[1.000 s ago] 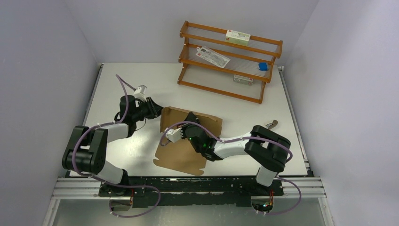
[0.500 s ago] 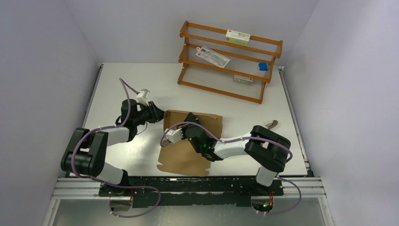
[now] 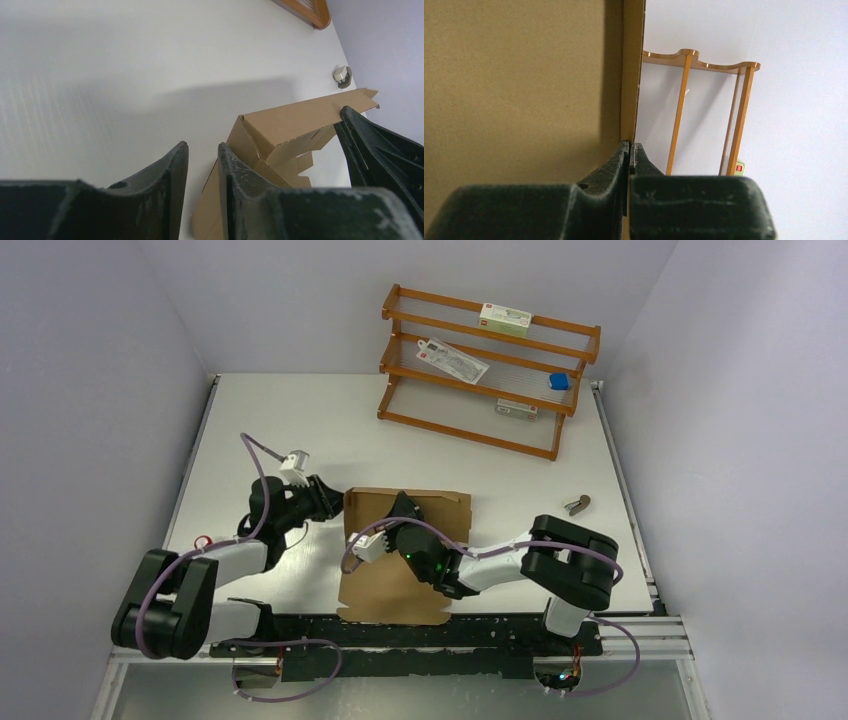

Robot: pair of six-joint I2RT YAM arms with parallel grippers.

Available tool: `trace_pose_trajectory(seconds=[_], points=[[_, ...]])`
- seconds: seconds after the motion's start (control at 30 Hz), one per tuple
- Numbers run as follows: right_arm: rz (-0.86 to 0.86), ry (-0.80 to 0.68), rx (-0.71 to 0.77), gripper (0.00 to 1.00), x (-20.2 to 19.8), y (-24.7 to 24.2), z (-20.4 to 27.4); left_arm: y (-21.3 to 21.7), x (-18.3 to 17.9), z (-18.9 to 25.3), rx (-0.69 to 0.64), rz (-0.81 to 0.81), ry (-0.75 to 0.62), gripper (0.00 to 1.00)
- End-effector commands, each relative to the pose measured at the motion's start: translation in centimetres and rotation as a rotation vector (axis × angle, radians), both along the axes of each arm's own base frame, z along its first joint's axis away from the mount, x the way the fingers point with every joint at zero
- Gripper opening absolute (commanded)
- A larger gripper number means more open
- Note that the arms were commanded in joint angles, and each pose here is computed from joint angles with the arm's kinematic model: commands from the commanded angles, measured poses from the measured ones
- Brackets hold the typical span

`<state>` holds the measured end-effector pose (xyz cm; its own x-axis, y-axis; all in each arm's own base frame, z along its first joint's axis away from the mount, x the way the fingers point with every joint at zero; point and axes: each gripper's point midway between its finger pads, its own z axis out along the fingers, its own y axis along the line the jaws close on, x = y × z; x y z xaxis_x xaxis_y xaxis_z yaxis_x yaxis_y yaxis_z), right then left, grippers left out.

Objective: Fold the paper box

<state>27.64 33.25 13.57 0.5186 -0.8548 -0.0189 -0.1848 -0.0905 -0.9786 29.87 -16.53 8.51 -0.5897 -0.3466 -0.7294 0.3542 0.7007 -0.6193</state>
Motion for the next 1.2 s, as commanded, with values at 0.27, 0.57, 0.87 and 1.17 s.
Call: trace_pose_trajectory(seconds=[0.27,0.57,0.87,1.17], points=[[0.050,0.090,-0.012,0.00,-1.2,1.7,0.5,-1.3,-0.9,2.2,-0.060,-0.052,-0.069,0.37],[0.041,-0.042,0.059,0.00,3.0,2.3,3.2,-2.1,2.6,4.4,-0.111,-0.030,-0.104,0.37],[0.085,-0.231,0.135,0.00,6.6,2.3,5.4,-1.8,7.5,5.0,-0.047,0.017,-0.203,0.39],[0.115,-0.415,0.202,0.00,4.6,1.2,4.1,-2.2,6.8,4.1,0.004,-0.024,-0.248,0.42]])
